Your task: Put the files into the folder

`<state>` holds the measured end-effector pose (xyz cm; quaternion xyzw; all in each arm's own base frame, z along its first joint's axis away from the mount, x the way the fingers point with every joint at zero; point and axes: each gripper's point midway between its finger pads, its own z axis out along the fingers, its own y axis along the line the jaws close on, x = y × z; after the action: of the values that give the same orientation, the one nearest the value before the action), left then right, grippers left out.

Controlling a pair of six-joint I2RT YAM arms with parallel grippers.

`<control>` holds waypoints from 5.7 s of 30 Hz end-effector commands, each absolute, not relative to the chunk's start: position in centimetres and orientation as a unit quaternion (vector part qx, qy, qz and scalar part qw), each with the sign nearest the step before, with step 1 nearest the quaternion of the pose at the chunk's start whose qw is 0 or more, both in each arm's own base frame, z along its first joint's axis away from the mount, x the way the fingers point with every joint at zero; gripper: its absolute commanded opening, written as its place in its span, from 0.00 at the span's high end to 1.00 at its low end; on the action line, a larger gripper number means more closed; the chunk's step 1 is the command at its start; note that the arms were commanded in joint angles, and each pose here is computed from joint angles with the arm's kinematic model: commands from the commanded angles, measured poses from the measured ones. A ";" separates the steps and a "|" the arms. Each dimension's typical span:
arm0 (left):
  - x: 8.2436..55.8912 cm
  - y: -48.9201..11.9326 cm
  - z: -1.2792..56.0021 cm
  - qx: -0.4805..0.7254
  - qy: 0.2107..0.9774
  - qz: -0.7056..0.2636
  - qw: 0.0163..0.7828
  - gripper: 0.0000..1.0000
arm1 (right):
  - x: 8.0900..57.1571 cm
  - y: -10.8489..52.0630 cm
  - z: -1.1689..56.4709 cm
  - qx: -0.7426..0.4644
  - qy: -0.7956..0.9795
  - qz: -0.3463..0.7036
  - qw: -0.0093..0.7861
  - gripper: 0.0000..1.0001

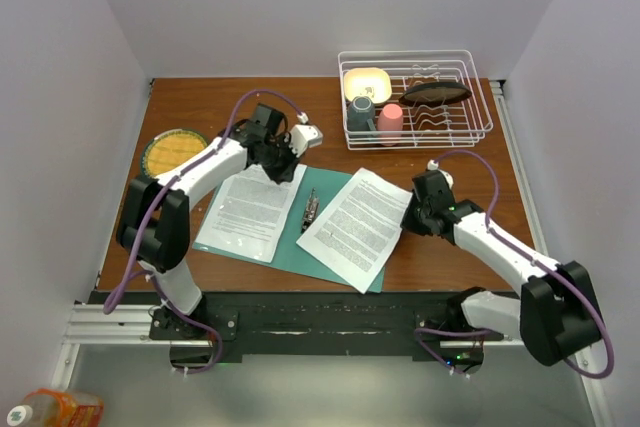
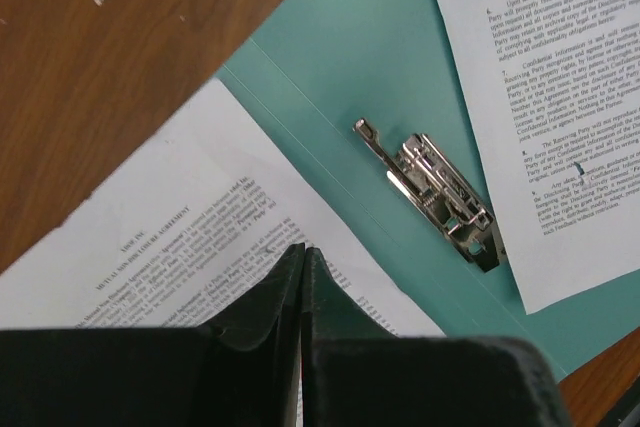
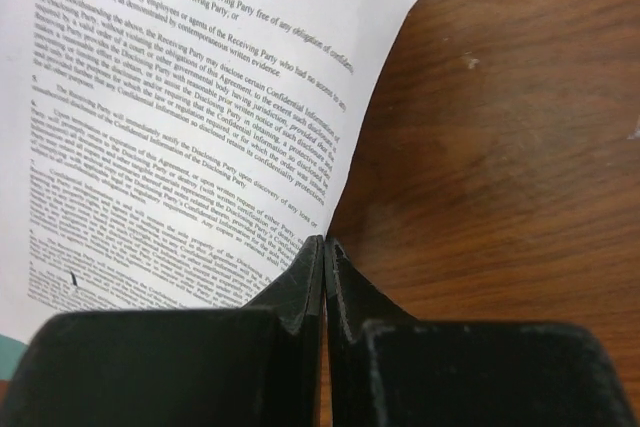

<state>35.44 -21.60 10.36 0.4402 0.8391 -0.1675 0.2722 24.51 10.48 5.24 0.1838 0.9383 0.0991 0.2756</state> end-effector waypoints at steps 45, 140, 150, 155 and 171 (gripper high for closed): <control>31.1 -23.5 4.1 0.482 0.832 -0.160 0.223 0.94 | 30.7 14.2 6.8 0.033 0.956 0.101 0.273 1.00; 27.8 -23.2 4.0 0.493 0.825 -0.177 0.212 0.97 | 30.3 14.4 2.9 0.099 0.966 0.096 0.218 0.49; 27.0 -23.1 3.9 0.488 0.825 -0.186 0.217 0.96 | 31.8 15.4 2.0 0.122 0.964 0.113 0.206 0.49; 27.0 -22.6 3.0 0.491 0.826 -0.176 0.212 0.97 | 33.2 16.4 1.2 0.128 0.965 0.120 0.196 0.50; 28.7 -22.9 2.4 0.479 0.832 -0.169 0.221 0.97 | 35.7 17.1 2.4 0.111 0.966 0.115 0.204 0.50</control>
<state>27.01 -21.82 1.62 0.4886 0.8352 -0.1626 0.1932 35.97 16.96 2.49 0.1195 0.9606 0.1182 0.2212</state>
